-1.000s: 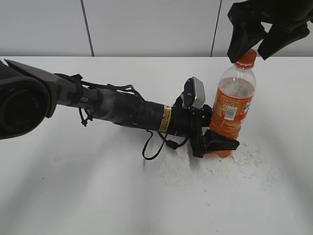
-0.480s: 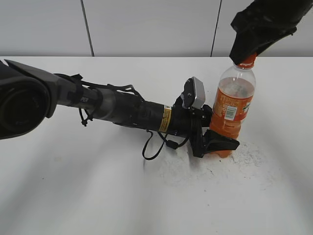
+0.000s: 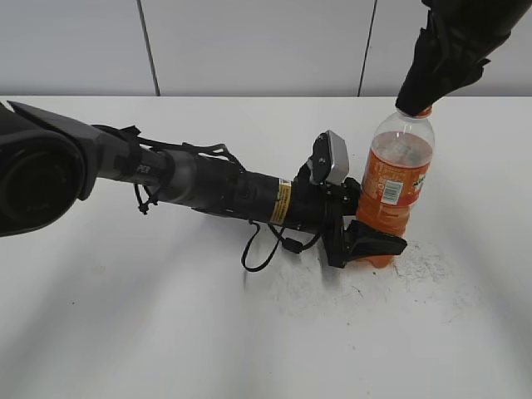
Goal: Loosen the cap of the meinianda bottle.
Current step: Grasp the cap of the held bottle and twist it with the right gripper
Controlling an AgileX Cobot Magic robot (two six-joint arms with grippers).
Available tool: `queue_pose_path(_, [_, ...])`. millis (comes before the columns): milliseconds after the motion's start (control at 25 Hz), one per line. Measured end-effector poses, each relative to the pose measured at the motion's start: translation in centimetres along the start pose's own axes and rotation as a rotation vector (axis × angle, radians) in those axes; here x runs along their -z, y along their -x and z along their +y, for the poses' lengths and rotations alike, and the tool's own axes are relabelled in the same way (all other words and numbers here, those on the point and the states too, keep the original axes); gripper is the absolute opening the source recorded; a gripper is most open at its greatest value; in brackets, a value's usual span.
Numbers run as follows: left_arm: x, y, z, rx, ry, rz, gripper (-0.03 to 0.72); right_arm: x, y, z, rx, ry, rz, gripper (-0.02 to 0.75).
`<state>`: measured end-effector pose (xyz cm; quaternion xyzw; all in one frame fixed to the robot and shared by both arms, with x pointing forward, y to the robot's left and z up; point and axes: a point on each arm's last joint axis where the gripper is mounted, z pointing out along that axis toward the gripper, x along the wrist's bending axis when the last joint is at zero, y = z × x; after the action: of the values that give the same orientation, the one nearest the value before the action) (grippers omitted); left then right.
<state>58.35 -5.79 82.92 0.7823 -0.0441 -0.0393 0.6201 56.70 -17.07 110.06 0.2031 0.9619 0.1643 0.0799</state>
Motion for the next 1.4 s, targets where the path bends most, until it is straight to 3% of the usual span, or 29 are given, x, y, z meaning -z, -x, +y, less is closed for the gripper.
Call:
queue_pose_path(120, [0.00, 0.00, 0.00, 0.000, 0.000, 0.000, 0.519, 0.00, 0.01, -0.01, -0.025, -0.001, -0.001, 0.275])
queue_pose_path(400, [0.00, 0.01, -0.01, 0.000, -0.001, -0.001, 0.519, 0.00, 0.13, -0.14, -0.280, -0.013, -0.016, 0.444])
queue_pose_path(720, [0.00, 0.01, -0.01, 0.000, -0.001, -0.001, 0.519, 0.00, 0.09, -0.10, -0.757, -0.006, -0.014, 0.459])
queue_pose_path(840, [0.00, 0.00, 0.00, 0.000, 0.000, 0.000, 0.519, 0.00, -0.01, 0.03, -0.848, 0.002, 0.002, 0.446])
queue_pose_path(1120, [0.00, 0.01, -0.01, 0.000, -0.001, -0.001, 0.519, 0.01, -0.07, 0.10, -0.852, 0.009, 0.015, 0.272])
queue_pose_path(1240, [0.00, 0.01, -0.01, 0.000, -0.001, -0.001, 0.519, 0.01, -0.07, 0.10, -0.797, 0.009, 0.015, 0.272])
queue_pose_path(1400, [0.00, 0.01, -0.01, 0.000, -0.001, -0.001, 0.519, 0.01, -0.05, 0.09, -0.561, 0.009, 0.011, 0.272])
